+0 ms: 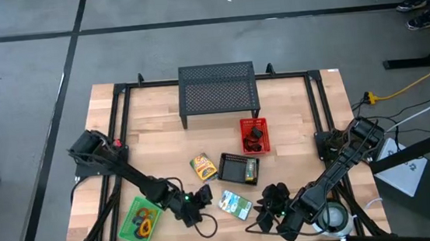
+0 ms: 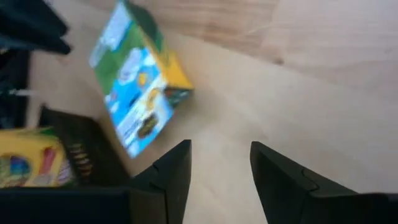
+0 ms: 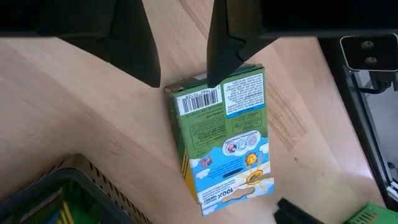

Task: Pick & Place Office Desk Supplies
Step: Put the crayon box into the black bin

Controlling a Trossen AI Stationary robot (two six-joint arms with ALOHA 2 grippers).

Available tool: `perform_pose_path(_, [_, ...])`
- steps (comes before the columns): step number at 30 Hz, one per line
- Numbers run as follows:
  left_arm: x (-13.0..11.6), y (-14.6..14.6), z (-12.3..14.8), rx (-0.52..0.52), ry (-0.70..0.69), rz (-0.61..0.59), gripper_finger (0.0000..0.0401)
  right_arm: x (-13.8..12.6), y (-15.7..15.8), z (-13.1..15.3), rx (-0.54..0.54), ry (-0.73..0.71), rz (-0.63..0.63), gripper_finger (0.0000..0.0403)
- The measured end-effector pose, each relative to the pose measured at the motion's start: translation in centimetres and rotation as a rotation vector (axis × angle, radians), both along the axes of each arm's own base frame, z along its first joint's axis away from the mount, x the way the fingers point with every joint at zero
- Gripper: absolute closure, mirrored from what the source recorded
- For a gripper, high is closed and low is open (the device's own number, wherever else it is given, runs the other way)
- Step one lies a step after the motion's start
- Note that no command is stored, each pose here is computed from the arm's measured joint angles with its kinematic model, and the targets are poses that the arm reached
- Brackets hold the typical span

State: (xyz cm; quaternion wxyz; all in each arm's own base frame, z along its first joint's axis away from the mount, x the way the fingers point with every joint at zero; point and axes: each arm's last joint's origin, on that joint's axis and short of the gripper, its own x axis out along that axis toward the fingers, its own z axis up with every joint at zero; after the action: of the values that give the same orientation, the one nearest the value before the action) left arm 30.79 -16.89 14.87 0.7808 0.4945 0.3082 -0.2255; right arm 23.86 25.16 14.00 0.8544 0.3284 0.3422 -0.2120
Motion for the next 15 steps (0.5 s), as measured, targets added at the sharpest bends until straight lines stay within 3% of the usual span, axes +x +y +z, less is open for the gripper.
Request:
perform_pose_path(6, [0.7,0.2,-1.7,0.152,-0.029,0.012,0.0242,0.0,0.0,0.0,0.003,-0.002,-0.001,0.0271])
perform_pose_path(15, [1.6,0.6,-1.6,0.16,-0.084,-0.009,0.0244,0.1,0.0,0.0,0.0,-0.002,-0.002,0.0271])
